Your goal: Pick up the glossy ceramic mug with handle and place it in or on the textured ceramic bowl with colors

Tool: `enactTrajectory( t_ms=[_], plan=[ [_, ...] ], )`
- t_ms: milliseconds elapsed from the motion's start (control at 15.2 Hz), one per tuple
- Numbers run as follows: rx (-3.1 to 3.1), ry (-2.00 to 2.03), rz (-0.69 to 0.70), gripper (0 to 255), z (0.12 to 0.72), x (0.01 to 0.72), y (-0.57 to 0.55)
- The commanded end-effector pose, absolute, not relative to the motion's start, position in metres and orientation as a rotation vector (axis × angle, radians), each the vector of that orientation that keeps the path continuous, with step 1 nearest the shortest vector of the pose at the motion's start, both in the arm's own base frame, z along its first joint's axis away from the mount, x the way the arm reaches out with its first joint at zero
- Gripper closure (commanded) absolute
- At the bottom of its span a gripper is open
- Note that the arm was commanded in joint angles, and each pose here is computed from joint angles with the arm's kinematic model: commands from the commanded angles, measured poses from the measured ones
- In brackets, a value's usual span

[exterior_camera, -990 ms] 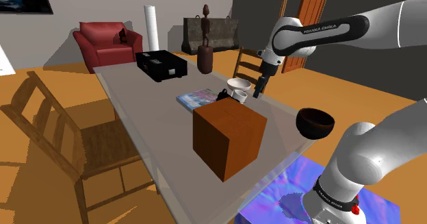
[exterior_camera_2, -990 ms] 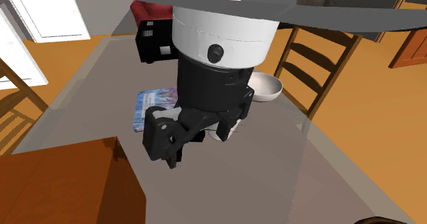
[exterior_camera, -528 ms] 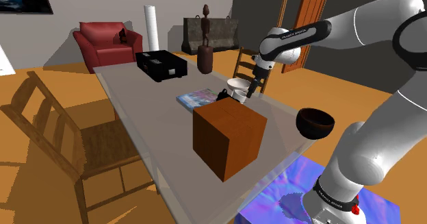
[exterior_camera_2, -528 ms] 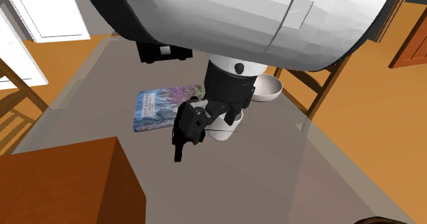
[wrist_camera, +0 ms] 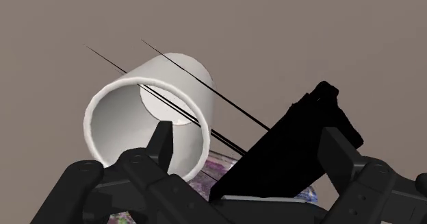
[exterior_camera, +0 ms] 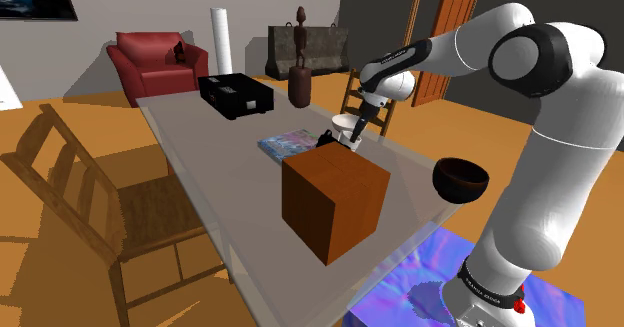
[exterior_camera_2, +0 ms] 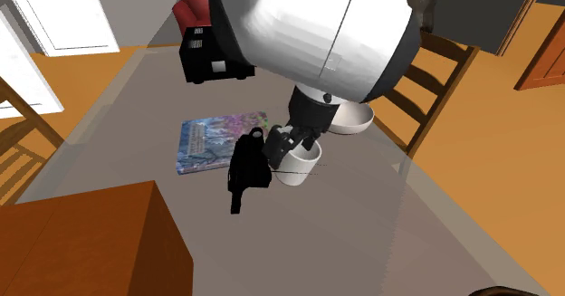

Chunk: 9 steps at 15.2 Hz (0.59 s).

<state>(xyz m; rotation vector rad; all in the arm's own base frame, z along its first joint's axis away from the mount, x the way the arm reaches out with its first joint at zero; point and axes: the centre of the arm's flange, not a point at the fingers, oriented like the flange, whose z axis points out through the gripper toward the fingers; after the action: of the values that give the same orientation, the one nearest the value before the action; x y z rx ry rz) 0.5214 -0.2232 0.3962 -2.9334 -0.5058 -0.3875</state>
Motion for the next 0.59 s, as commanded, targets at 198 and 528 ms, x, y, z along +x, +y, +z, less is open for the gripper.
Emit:
enactTrajectory(
  t_ms=[198,528],
  plan=[
    [-2.921,-0.535,-0.417,0,0.375,0.546,-0.24],
    [-2.921,-0.535,-0.417,0,0.347,0.553,-0.234]
  ],
)
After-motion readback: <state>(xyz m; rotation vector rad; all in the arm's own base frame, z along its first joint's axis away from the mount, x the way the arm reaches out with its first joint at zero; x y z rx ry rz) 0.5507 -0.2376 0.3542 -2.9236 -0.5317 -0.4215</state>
